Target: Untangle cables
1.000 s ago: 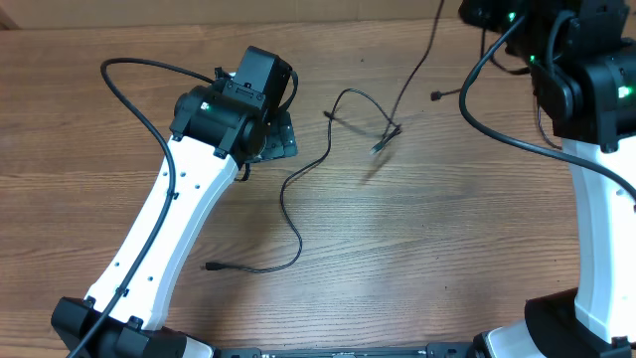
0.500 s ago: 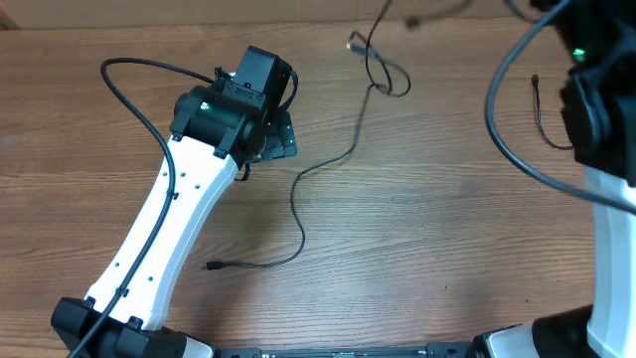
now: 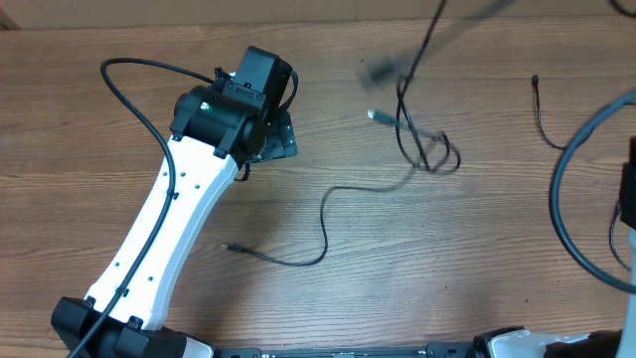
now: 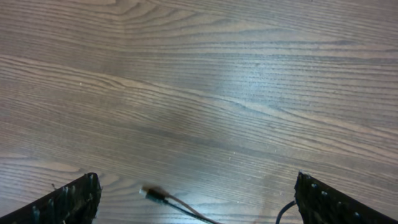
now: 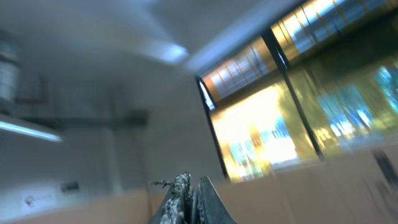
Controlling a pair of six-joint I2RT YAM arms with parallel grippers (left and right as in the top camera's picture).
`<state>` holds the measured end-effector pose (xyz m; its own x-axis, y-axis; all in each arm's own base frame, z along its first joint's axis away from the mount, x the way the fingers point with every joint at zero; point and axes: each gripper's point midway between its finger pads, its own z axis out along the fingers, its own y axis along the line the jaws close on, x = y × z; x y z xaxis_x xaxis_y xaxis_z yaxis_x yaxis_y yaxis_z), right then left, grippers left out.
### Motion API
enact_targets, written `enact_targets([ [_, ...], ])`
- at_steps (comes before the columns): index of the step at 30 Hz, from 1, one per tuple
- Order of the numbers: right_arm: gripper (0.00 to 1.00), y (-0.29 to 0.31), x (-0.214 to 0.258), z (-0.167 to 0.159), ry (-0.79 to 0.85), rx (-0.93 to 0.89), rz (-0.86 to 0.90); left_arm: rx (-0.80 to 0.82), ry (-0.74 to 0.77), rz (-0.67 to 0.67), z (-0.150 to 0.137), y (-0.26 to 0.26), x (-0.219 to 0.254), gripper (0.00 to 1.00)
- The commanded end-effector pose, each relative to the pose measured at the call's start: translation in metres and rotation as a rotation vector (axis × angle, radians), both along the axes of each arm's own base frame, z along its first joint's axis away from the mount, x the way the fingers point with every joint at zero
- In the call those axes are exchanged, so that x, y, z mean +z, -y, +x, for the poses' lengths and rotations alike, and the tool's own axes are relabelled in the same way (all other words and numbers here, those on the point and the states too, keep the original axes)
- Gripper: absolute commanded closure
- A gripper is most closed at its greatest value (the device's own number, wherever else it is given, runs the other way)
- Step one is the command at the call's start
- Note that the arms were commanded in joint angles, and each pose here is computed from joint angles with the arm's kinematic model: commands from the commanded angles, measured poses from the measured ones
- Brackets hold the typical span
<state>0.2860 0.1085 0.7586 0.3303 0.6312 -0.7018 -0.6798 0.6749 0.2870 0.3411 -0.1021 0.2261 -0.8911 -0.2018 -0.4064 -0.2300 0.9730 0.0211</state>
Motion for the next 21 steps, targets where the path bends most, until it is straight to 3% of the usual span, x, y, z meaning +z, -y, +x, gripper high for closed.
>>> enact_targets([
  [1, 0.96, -0.008, -0.034, 0.038, -0.112, -0.073, -0.113, 0.009, 0.006, -0.01, 0.0, 0.001, 0.001, 0.0],
  [8, 0.96, 0.0, -0.102, 0.091, -0.381, -0.209, -0.21, 0.009, 0.006, -0.01, 0.0, 0.001, 0.001, 0.0],
  [21, 0.96, -0.003, -0.127, 0.106, -0.448, -0.227, -0.28, 0.011, 0.051, -0.024, 0.01, 0.004, 0.005, 0.01],
])
